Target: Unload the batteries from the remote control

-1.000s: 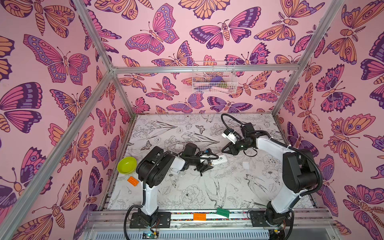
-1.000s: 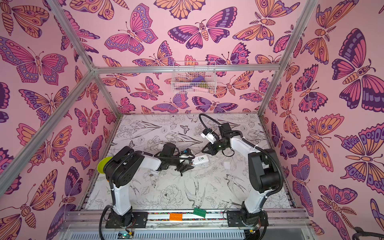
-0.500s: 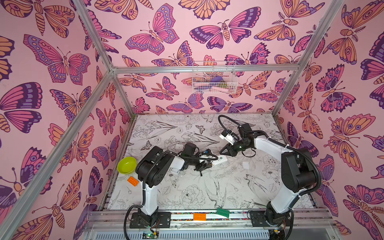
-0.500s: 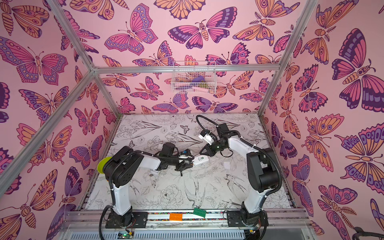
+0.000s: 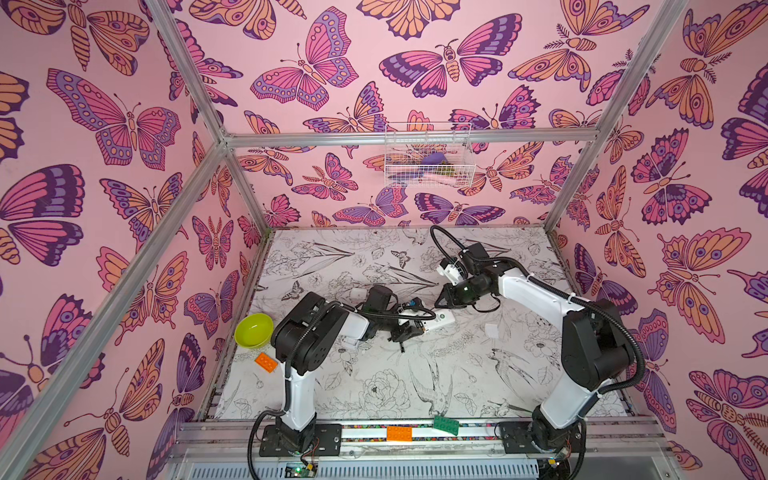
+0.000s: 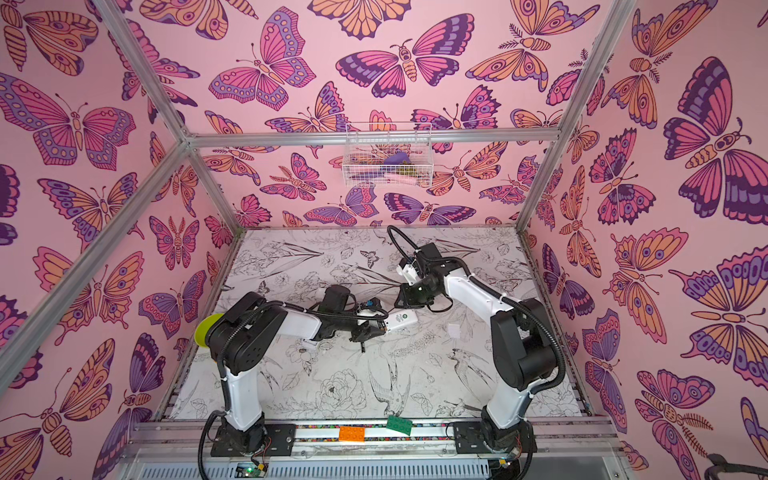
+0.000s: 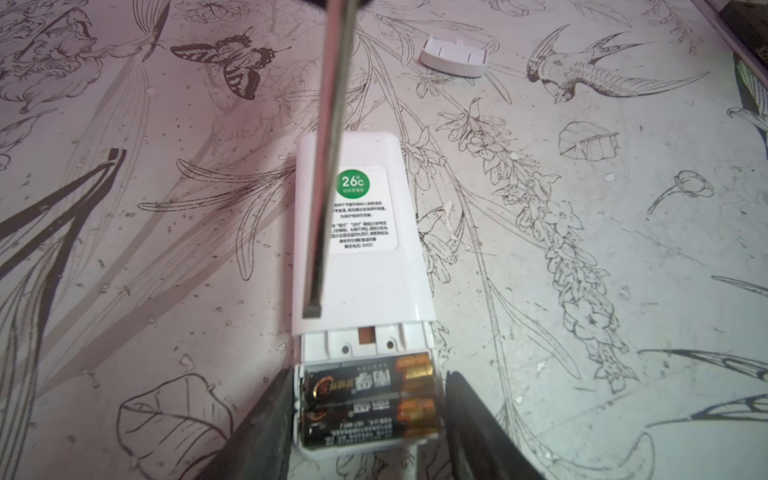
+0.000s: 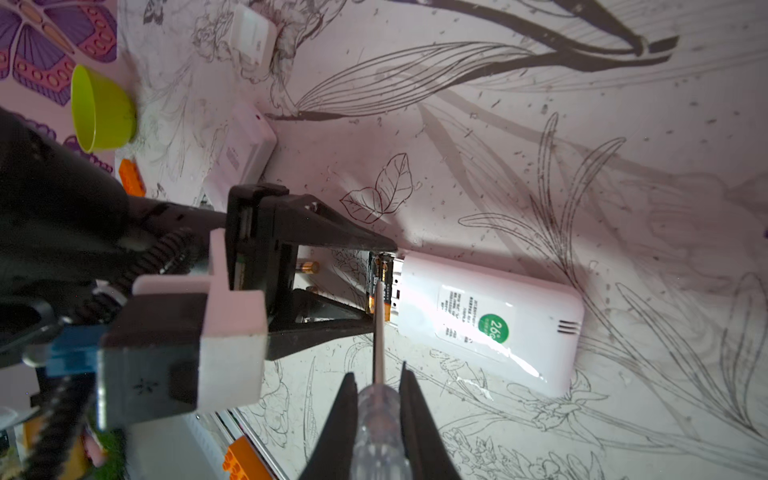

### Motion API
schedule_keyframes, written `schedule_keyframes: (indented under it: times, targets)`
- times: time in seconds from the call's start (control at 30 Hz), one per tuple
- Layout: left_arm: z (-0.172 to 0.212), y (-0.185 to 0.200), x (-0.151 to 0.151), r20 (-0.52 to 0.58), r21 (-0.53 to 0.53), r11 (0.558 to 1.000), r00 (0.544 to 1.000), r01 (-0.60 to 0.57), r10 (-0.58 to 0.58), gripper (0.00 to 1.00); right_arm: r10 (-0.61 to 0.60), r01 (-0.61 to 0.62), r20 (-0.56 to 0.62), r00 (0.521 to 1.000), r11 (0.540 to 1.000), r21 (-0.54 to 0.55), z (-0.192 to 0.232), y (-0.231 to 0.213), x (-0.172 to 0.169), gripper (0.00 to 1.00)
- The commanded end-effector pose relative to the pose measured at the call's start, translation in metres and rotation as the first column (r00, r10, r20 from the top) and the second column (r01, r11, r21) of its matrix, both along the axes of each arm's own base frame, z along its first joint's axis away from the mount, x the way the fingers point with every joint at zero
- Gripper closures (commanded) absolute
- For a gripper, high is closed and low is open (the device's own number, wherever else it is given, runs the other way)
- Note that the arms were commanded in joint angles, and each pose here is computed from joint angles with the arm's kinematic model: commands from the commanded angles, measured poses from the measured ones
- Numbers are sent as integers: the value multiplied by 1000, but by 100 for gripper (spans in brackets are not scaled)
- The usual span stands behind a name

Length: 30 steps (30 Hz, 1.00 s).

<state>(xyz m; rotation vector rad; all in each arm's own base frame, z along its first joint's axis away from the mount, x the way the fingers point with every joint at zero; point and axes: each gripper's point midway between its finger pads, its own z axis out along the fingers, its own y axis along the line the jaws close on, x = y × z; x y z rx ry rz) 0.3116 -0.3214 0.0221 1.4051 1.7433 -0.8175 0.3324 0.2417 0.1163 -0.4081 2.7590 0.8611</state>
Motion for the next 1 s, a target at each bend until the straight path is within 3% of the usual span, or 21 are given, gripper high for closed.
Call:
schedule_keyframes:
  times: [0.0, 0.27, 0.97]
  targets:
    - [-14, 8, -13, -60, 35, 999, 998, 14, -12, 47, -103, 97, -78, 992, 992, -84, -6, -3, -4, 100]
    - [-14, 7, -13, -48, 36, 999, 999, 15, -13, 47, -132, 110, -140, 981, 981, -157, -23, 11, -12, 100]
    - [-15, 7, -16, -33, 39, 999, 999, 20, -19, 47, -186, 151, -121, 975, 956, -252, -50, 21, -23, 100]
